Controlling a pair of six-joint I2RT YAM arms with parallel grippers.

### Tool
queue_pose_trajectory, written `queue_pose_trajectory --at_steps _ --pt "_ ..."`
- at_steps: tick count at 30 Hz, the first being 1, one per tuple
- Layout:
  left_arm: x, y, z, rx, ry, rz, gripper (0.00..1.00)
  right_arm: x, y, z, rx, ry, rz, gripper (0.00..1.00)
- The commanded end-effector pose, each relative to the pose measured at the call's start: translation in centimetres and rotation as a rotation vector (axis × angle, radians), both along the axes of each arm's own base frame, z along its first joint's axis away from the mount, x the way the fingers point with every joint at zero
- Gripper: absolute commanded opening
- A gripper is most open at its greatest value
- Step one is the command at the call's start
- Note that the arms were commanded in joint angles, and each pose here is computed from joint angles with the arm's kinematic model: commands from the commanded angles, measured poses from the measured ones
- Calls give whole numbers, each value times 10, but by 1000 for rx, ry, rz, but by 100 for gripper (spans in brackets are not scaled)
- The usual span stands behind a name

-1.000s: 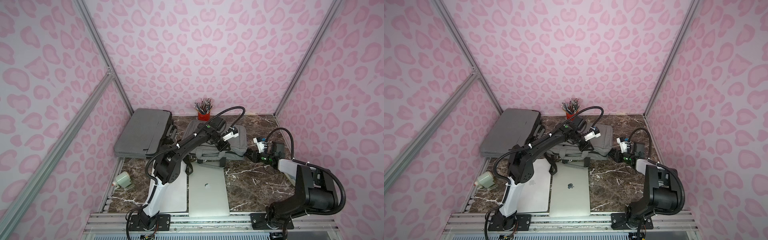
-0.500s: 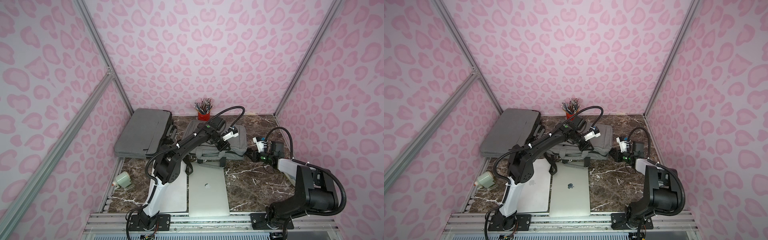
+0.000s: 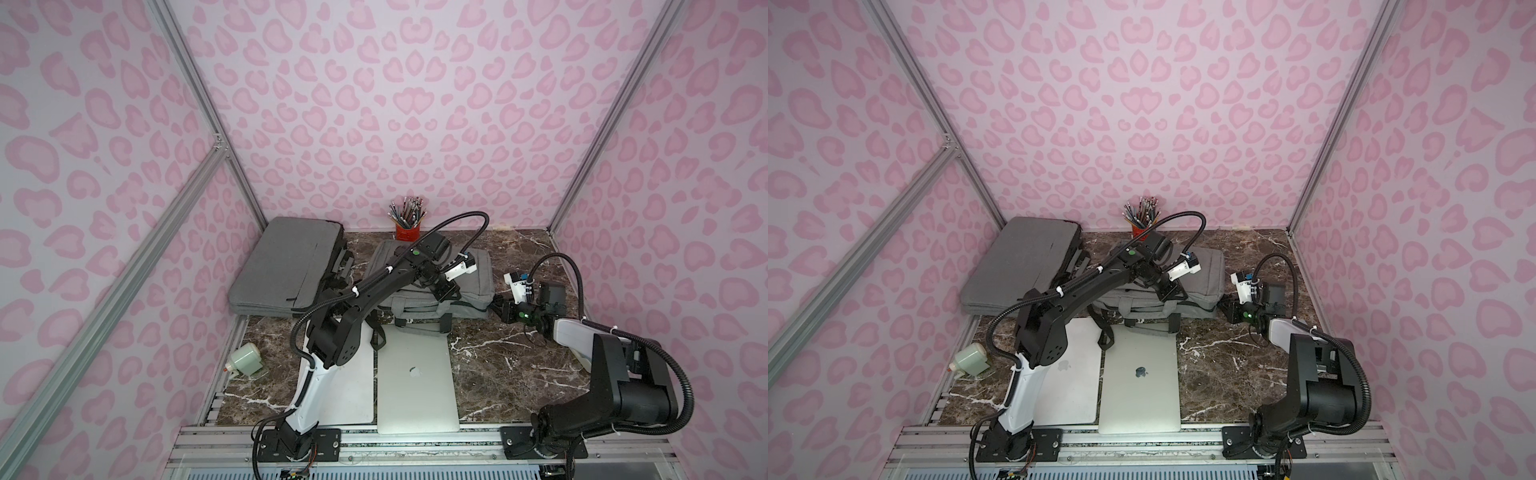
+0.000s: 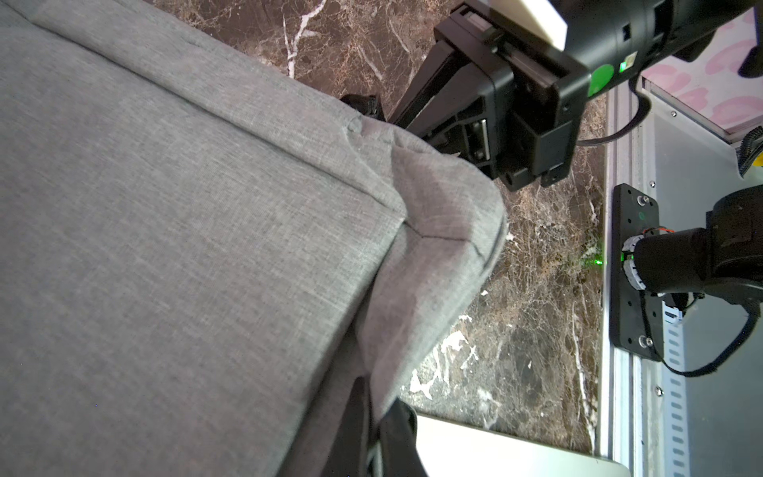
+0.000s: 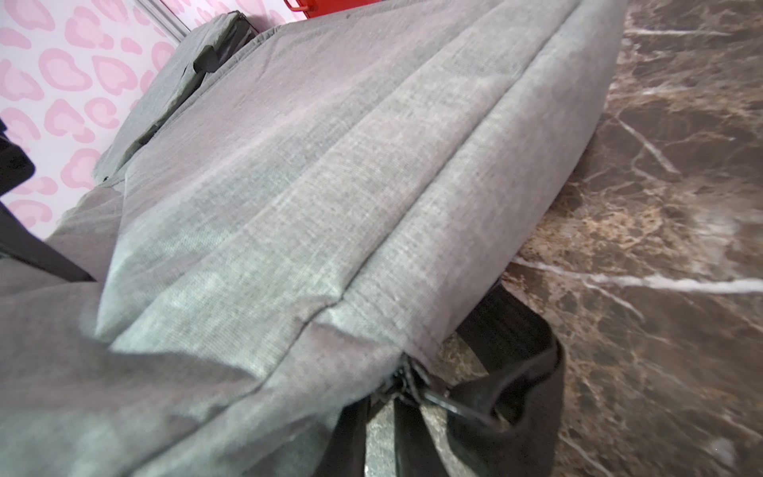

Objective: Open the zippered laptop bag and take out the laptop
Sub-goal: Unzip the zipper on the zippered laptop bag.

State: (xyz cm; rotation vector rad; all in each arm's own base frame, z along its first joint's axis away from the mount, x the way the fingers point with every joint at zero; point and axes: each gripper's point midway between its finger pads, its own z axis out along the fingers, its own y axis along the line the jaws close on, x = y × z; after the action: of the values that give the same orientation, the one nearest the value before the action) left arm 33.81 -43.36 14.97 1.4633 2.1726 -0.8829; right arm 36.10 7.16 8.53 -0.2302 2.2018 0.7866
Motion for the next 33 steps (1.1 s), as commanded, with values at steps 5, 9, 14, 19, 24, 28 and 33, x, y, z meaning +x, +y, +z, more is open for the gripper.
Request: queue_pose_trajectory --at_steps 5,9,14,19,24,28,33 --pt "-2 -7 12 -55 18 -14 2 11 -2 7 8 -41 -22 6" --pt "-1 -7 10 -52 20 -11 2 8 -2 9 0 -48 -20 0" --pt "3 -4 10 -44 9 1 2 -1 -7 6 -49 -27 -32 0" --pt "13 1 10 -24 -20 33 2 -11 -9 8 -73 -21 -48 0" --pt "14 2 14 -30 -20 33 2 -16 -12 0 -99 0 -58 0" --pt "7 1 14 -38 1 13 2 -12 -10 -3 -135 -14 -47 10" --pt "6 1 18 -46 1 0 2 -4 -8 2 -117 -63 -34 22"
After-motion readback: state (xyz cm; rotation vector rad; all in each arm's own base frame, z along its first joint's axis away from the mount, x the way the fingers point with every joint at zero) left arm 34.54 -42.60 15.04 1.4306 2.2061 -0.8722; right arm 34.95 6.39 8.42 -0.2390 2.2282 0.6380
